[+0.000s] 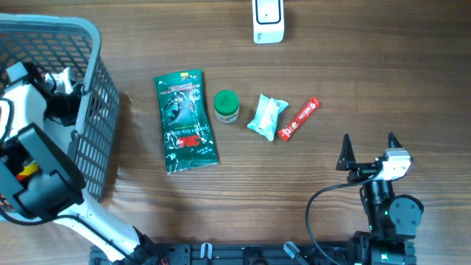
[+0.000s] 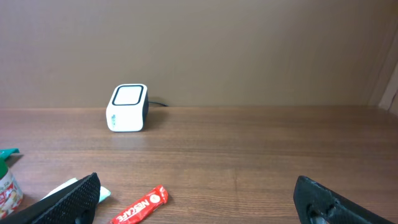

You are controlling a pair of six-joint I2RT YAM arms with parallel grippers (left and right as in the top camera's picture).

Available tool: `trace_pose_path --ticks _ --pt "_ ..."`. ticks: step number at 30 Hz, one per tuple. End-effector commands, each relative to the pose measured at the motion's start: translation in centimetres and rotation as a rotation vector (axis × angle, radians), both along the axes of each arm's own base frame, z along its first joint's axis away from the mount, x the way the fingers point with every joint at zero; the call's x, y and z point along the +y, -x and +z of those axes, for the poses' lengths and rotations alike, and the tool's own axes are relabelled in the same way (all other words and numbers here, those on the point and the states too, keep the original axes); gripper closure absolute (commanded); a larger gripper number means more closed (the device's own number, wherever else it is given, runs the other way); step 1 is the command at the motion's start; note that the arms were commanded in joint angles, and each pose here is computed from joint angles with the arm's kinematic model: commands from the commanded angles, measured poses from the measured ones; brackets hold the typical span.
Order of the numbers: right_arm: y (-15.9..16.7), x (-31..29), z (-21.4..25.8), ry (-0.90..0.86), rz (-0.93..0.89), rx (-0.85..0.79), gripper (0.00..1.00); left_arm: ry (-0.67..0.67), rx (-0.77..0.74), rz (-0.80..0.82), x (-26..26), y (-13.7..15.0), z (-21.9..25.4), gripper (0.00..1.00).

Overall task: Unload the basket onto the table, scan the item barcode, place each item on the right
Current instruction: 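Grasp the red-white tissue pack in the basket with the left gripper, then place the tissue pack on the table right of the Nescafe stick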

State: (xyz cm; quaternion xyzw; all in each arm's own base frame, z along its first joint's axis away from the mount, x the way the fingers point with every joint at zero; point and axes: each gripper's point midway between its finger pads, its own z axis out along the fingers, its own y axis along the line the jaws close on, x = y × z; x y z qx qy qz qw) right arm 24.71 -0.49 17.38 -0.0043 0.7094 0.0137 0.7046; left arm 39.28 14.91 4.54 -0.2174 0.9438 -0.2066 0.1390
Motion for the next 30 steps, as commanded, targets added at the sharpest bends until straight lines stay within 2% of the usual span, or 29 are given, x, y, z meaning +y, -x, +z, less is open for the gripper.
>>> trace_pose_path --ticks 1,5,6,7,10,12,15,17,20,24,27,30 --pt "0.0 0.0 0.2 0.013 0.002 -0.009 0.00 -0.069 0.022 0.082 1.8 -0.2 1.2 0.96" --pt "0.0 0.0 0.2 0.013 0.002 -0.009 0.00 -0.154 -0.140 0.165 2.7 -1.1 9.6 0.96" --pt "0.0 0.0 0.2 0.013 0.002 -0.009 0.00 -0.179 -0.197 0.197 2.7 -0.9 12.6 0.96" --pt "0.0 0.0 0.2 0.013 0.002 -0.009 0.00 -0.220 -0.314 0.233 2.0 0.1 18.3 0.96" --pt "0.0 0.0 0.2 0.013 0.002 -0.009 0.00 -0.251 -0.442 0.263 0.4 1.8 24.1 0.96" --pt "0.0 0.0 0.2 0.013 0.002 -0.009 0.00 -0.277 -0.550 0.219 -2.6 3.0 28.2 0.96" --pt "0.0 0.0 0.2 0.013 0.002 -0.009 0.00 -0.219 -0.610 0.097 -9.3 3.1 30.3 0.96" --pt "0.0 0.0 0.2 0.013 0.002 -0.009 0.00 -0.153 -0.589 -0.042 -15.3 2.3 29.5 0.96" --pt "0.0 0.0 0.2 0.013 0.002 -0.009 0.00 -0.124 -0.543 -0.212 -21.9 1.7 27.3 0.96" --pt "0.0 0.0 0.2 0.013 0.002 -0.009 0.00 -0.089 -0.337 -0.497 -33.3 1.0 18.3 0.96" --pt "0.0 0.0 0.2 0.013 0.002 -0.009 0.00 -0.082 -0.232 -0.681 -40.7 1.8 11.2 0.96" --pt "0.0 0.0 0.2 0.013 0.002 -0.009 0.01 -0.103 -0.298 -0.911 -47.1 2.9 6.9 0.96"
